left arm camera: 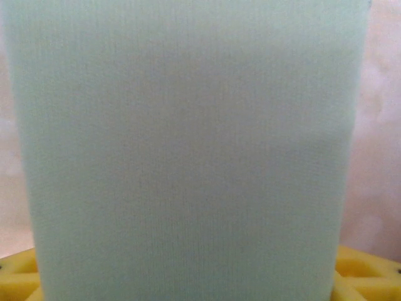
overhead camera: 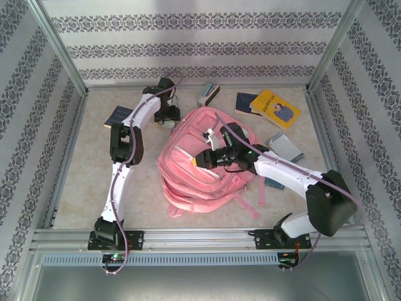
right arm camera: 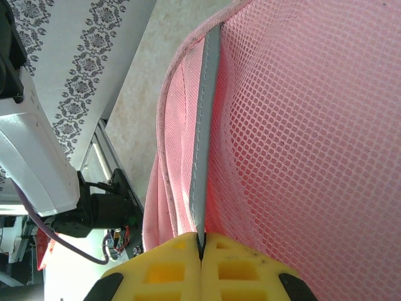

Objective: Pack the student bag

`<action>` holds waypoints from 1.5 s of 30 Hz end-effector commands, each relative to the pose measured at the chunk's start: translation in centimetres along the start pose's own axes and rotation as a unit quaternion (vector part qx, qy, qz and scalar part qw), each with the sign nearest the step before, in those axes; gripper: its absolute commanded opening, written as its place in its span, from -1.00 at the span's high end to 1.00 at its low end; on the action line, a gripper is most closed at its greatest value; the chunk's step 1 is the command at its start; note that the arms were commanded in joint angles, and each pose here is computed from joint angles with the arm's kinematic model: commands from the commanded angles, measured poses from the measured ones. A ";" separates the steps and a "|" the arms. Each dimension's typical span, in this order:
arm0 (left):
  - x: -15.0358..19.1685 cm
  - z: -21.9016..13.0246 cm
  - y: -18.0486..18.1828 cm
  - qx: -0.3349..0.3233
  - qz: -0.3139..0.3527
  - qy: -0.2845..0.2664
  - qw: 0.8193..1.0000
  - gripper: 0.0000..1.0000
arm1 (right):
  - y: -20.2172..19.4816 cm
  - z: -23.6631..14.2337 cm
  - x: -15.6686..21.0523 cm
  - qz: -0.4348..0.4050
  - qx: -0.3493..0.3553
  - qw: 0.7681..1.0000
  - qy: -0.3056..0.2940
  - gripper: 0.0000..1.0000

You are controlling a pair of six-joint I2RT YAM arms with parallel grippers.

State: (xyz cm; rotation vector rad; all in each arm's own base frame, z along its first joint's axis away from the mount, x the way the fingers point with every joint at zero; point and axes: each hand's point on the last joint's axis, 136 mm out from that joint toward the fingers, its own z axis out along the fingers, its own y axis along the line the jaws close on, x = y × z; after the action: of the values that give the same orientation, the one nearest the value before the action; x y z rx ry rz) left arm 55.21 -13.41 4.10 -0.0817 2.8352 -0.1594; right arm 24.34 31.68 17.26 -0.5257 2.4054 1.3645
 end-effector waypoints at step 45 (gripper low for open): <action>21.1 -23.8 -3.8 0.276 -0.114 -0.164 0.940 -0.19 | 9.0 -8.9 -15.6 0.062 -0.228 0.963 -0.132 1.00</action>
State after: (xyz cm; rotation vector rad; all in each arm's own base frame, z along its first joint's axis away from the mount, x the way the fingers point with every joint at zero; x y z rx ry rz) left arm 25.94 -14.72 19.23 -0.2833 2.4607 -0.8169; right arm 33.74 30.29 28.62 -0.0847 2.1682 1.8244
